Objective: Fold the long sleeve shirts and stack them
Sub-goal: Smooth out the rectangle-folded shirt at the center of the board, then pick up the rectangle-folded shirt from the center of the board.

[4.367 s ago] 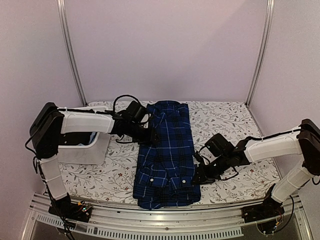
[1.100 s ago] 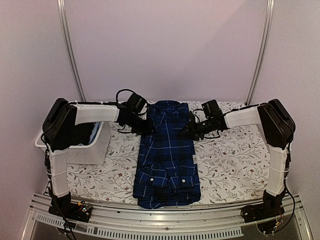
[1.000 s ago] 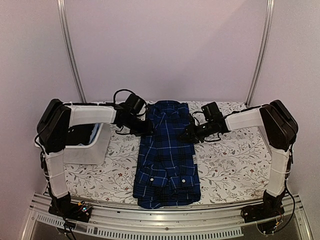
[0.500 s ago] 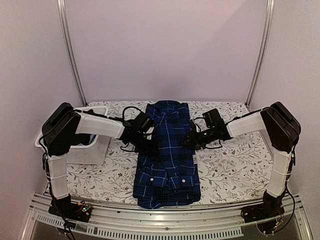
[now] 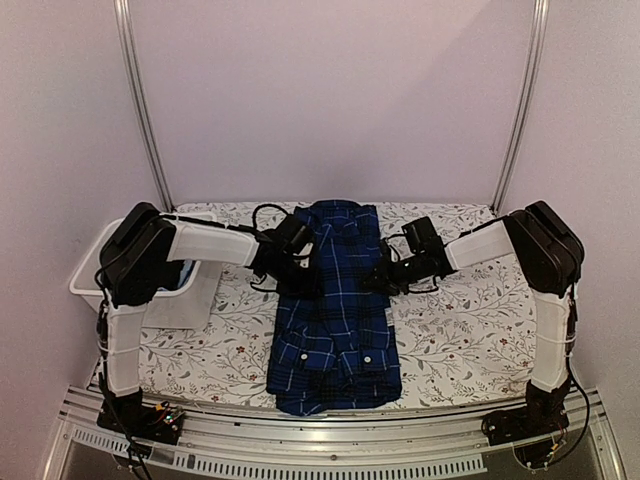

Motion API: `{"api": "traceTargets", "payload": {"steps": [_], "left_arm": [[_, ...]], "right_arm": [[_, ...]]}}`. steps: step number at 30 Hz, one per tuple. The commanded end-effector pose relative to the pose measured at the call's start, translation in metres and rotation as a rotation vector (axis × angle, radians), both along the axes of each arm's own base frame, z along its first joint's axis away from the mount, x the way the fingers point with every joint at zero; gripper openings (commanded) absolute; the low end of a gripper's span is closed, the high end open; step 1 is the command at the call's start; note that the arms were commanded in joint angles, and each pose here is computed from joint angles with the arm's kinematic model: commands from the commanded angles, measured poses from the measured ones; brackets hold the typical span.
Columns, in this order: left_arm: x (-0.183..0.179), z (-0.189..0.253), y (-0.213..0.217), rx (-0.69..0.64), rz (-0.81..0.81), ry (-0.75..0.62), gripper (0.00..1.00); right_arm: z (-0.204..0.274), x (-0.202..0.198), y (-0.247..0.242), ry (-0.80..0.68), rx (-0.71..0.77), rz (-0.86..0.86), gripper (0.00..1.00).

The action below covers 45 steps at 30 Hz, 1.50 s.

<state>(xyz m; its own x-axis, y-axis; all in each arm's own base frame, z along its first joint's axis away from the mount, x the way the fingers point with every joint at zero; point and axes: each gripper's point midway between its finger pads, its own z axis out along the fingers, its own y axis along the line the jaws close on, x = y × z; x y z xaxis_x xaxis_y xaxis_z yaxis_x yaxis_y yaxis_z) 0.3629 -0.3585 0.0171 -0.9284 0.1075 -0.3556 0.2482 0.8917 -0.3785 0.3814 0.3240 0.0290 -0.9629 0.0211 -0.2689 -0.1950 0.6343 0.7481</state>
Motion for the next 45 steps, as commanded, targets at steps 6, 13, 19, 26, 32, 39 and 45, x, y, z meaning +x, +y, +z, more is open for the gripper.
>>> {"api": "traceTargets", "payload": {"steps": [6, 13, 19, 26, 32, 39, 45], "left_arm": [[0.017, 0.040, 0.007, 0.006, -0.009, -0.084, 0.33], [-0.041, 0.076, 0.031, -0.031, 0.022, -0.127, 0.37], [-0.095, 0.063, 0.074, -0.026, 0.087, -0.096, 0.35], [-0.127, 0.039, 0.107, 0.055, 0.173, -0.080, 0.28], [-0.151, 0.025, 0.102, -0.008, 0.172, -0.022, 0.33], [-0.170, 0.015, 0.088, -0.054, 0.178, 0.036, 0.36], [-0.190, 0.004, 0.084, -0.053, 0.177, 0.087, 0.37]], "right_arm": [[0.022, 0.017, -0.006, -0.067, -0.041, -0.020, 0.27], [0.070, -0.013, -0.007, -0.194, -0.089, -0.003, 0.30], [0.068, -0.077, -0.011, -0.195, -0.112, 0.027, 0.30], [0.056, -0.134, -0.025, -0.150, -0.112, 0.033, 0.30], [0.043, -0.167, -0.041, -0.089, -0.092, 0.023, 0.32], [0.037, -0.189, -0.055, -0.047, -0.079, 0.012, 0.34], [0.029, -0.205, -0.057, -0.009, -0.071, 0.026, 0.39]]}}
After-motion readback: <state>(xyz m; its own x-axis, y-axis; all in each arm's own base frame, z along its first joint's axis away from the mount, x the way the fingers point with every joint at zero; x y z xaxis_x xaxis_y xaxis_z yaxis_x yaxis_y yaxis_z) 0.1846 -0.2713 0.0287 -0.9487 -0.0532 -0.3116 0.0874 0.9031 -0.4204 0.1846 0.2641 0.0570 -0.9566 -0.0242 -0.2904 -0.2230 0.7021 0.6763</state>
